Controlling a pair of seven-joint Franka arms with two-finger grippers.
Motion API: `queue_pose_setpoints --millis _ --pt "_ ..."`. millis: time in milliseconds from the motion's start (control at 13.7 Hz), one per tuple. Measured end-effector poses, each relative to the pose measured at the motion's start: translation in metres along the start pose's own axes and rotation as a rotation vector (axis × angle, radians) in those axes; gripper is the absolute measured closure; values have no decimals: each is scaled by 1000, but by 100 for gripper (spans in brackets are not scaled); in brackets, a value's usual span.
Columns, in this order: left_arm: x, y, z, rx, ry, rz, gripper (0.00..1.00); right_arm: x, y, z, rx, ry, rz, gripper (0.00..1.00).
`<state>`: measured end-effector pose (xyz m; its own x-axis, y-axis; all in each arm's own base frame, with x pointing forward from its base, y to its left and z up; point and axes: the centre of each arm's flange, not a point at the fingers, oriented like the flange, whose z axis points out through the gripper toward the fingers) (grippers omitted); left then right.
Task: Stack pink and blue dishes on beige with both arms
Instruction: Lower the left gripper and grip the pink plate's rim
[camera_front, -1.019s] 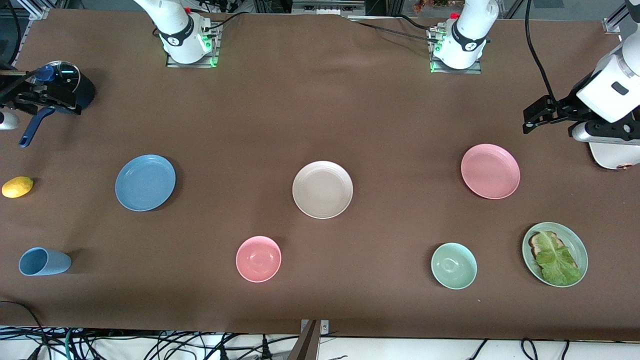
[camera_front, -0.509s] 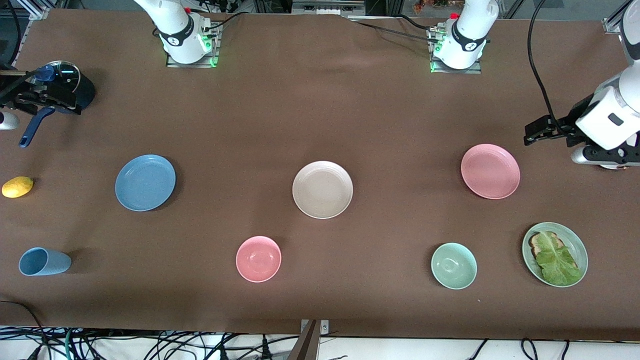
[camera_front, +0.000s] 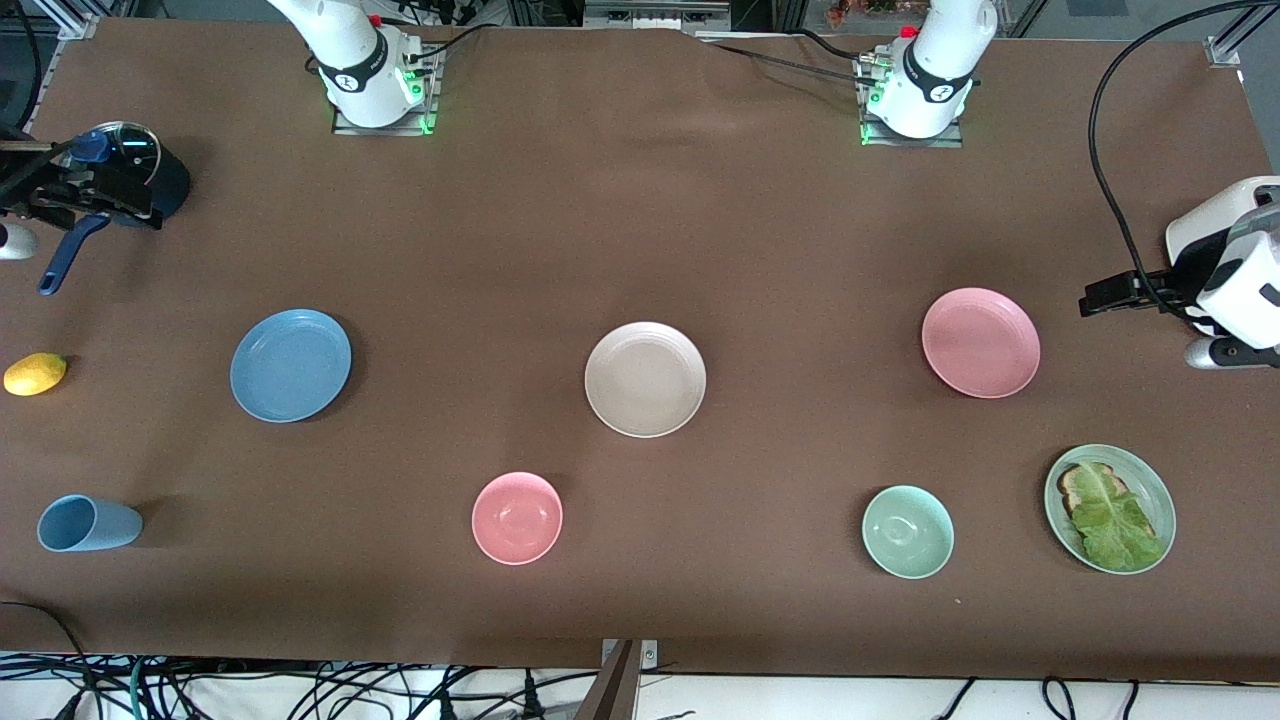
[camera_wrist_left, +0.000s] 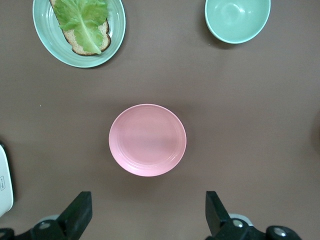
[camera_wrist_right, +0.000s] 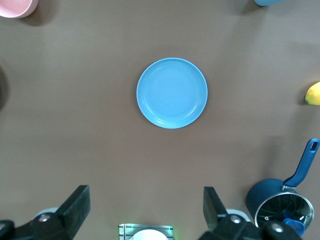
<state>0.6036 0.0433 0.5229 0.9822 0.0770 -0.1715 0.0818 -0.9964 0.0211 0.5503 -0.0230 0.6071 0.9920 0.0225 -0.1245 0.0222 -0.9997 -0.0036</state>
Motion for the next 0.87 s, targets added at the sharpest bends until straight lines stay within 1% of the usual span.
queue_pose_setpoints --millis 146,364,655,873 --pt "8 -4 12 -13 -13 2 0 0 0 0 0 0 0 0" --pt "20 -11 37 -36 -13 12 0 0 0 0 0 0 0 0" --pt "24 -18 77 -70 23 39 0 0 0 0 0 -1 0 0" --pt "17 -52 111 -110 40 75 0 0 0 0 0 -1 0 0"
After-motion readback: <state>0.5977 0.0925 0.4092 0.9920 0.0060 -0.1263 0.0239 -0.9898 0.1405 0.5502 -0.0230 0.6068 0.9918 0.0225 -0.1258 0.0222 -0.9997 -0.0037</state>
